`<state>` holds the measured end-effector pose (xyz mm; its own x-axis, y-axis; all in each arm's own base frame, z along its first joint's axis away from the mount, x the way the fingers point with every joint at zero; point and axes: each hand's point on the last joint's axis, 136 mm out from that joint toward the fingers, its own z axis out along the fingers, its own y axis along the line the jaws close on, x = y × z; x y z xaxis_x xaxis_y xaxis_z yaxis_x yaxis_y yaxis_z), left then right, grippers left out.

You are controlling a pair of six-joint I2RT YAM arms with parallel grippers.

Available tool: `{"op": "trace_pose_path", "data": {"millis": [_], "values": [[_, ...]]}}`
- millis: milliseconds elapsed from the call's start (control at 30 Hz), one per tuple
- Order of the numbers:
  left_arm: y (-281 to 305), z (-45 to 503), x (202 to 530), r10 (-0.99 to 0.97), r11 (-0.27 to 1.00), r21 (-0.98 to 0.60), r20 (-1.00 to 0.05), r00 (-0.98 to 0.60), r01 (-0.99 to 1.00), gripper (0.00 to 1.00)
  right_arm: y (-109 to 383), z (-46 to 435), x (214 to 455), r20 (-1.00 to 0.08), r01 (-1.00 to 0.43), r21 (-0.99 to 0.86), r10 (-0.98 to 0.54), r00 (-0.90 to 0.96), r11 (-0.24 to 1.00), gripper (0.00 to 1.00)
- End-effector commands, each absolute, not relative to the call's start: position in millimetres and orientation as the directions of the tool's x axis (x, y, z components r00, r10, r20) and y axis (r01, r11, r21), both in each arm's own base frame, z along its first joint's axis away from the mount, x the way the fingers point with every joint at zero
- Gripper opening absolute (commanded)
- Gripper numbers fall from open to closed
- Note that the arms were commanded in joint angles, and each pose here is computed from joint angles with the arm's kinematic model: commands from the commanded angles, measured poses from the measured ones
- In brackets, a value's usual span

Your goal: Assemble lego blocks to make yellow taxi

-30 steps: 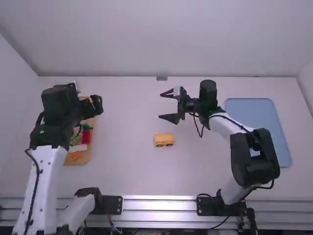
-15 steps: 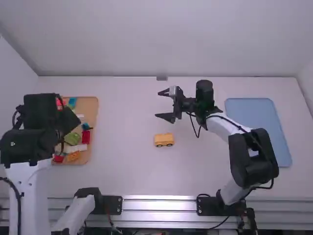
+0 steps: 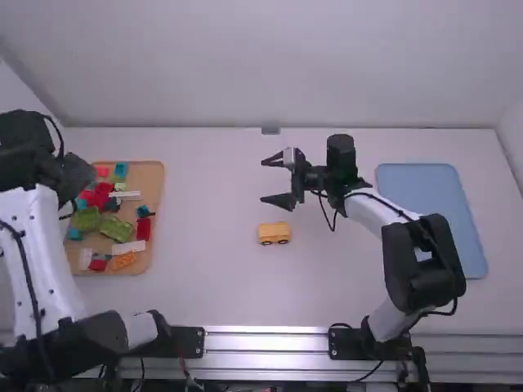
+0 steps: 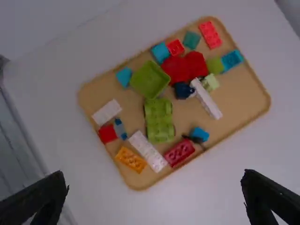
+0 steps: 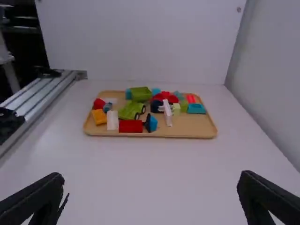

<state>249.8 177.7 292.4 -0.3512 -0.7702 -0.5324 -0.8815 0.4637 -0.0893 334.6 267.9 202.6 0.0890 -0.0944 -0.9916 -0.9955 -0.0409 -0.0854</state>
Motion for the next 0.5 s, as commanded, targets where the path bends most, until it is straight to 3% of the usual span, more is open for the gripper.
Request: {"op": "trace_pose_path", "data": {"millis": [0, 67, 200, 267, 300, 467], "values": [[167.7, 280.3, 269.8, -0.829, 0.477, -0.228, -0.439, -0.348, -0.849, 0.99, 266.7, 223.1, 331.9, -0.986, -0.986, -0.148, -0.059, 0.153, -0.075, 0.99], [152.1, 267.1, 287.8, -0.843, 0.521, -0.327, -0.345, -0.413, -0.789, 0.99, 265.7, 223.5, 333.3, -0.986, -0.986, -0.154, -0.059, 0.158, -0.070, 0.99], [153.4, 245.2, 289.0, -0.850, 0.517, -0.288, -0.289, -0.441, -0.806, 0.99, 266.2, 223.5, 333.0, -0.985, -0.985, -0.156, -0.059, 0.161, -0.071, 0.99], [160.9, 230.1, 277.4, -0.903, 0.408, -0.234, -0.246, -0.352, -0.882, 0.99, 265.3, 223.3, 333.6, -0.985, -0.985, -0.156, -0.060, 0.161, -0.069, 0.99], [166.9, 215.9, 265.8, -0.944, 0.285, -0.176, -0.223, -0.244, -0.942, 0.99, 265.9, 223.5, 333.3, -0.985, -0.985, -0.158, -0.059, 0.162, -0.070, 0.99], [172.0, 177.8, 248.0, -0.980, 0.091, -0.086, -0.187, -0.074, -0.992, 0.99, 265.3, 223.3, 333.6, -0.982, -0.982, -0.178, -0.058, 0.182, -0.070, 0.99]]}}
